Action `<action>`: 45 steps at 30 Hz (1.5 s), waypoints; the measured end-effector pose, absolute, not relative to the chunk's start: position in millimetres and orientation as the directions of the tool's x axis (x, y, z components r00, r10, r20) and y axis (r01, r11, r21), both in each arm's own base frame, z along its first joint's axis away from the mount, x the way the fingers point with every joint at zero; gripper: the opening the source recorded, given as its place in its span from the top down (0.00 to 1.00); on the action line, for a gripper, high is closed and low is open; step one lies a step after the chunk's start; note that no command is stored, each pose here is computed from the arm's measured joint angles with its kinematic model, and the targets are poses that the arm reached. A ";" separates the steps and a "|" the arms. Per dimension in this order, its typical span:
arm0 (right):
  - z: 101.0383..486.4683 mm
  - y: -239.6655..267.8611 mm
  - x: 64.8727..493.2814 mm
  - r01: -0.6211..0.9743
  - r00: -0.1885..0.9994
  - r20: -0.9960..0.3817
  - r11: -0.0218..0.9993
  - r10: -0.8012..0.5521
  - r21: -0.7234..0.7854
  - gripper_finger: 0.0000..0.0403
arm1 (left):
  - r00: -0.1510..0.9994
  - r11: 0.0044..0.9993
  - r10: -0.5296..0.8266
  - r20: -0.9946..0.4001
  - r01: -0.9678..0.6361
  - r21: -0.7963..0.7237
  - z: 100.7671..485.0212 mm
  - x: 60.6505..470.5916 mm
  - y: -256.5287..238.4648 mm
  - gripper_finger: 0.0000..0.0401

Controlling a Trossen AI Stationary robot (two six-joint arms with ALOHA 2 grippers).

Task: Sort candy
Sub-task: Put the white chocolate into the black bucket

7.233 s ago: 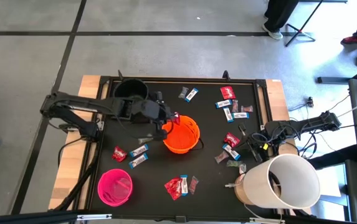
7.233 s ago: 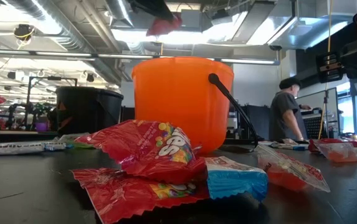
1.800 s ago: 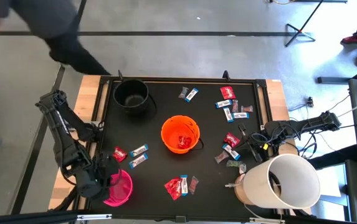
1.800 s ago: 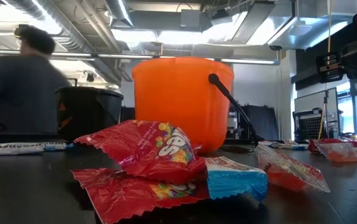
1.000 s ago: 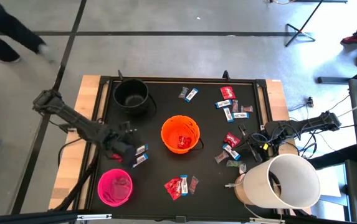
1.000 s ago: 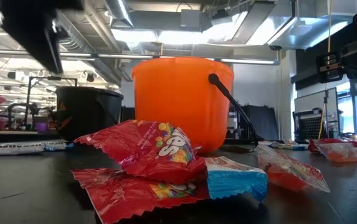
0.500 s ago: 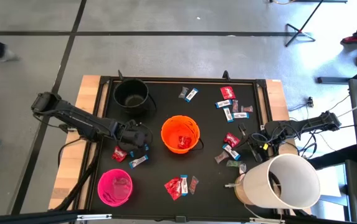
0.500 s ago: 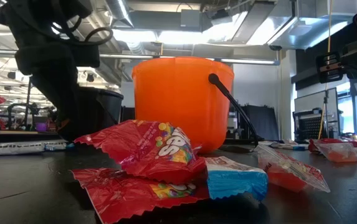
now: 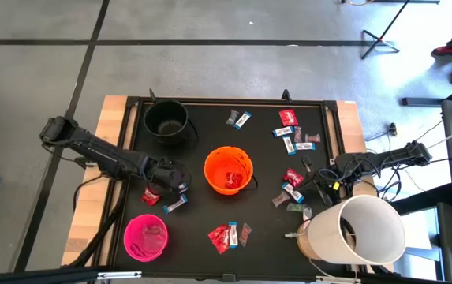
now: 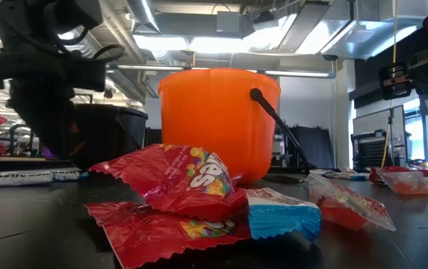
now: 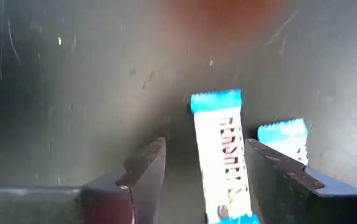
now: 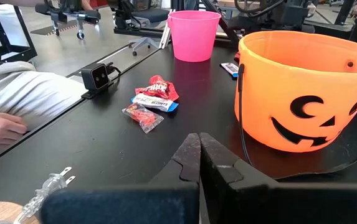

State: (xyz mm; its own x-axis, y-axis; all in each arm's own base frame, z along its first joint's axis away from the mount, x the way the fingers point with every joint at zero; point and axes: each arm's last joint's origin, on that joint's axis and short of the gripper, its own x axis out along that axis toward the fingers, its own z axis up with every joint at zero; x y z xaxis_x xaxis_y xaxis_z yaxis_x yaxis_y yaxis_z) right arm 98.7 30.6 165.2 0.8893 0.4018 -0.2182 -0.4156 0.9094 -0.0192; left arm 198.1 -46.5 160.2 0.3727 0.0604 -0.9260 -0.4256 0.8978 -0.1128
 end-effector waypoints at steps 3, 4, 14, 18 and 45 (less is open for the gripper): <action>165.2 30.6 98.7 -0.416 0.889 -0.218 0.909 0.402 -0.019 1.00 | 0.382 0.900 0.042 -0.923 -0.415 -0.131 160.6 197.6 -52.3 0.48; 165.2 30.7 98.7 -0.416 0.889 -0.218 0.909 0.402 -0.020 1.00 | 0.384 0.902 0.043 -0.923 -0.412 -0.130 160.5 197.2 -54.0 0.48; 165.1 30.6 98.7 -0.416 0.889 -0.218 0.909 0.402 -0.019 1.00 | 0.298 0.901 0.058 -0.953 -0.426 -0.078 139.4 203.7 -58.0 0.48; 165.1 30.6 98.7 -0.416 0.889 -0.219 0.909 0.402 -0.019 1.00 | 0.272 0.902 0.064 -0.960 -0.427 -0.060 133.3 206.2 -59.0 0.48; 165.2 30.6 98.7 -0.416 0.889 -0.218 0.909 0.402 -0.019 1.00 | 0.274 0.904 0.015 -0.962 -0.416 -0.104 140.3 200.9 -58.1 0.86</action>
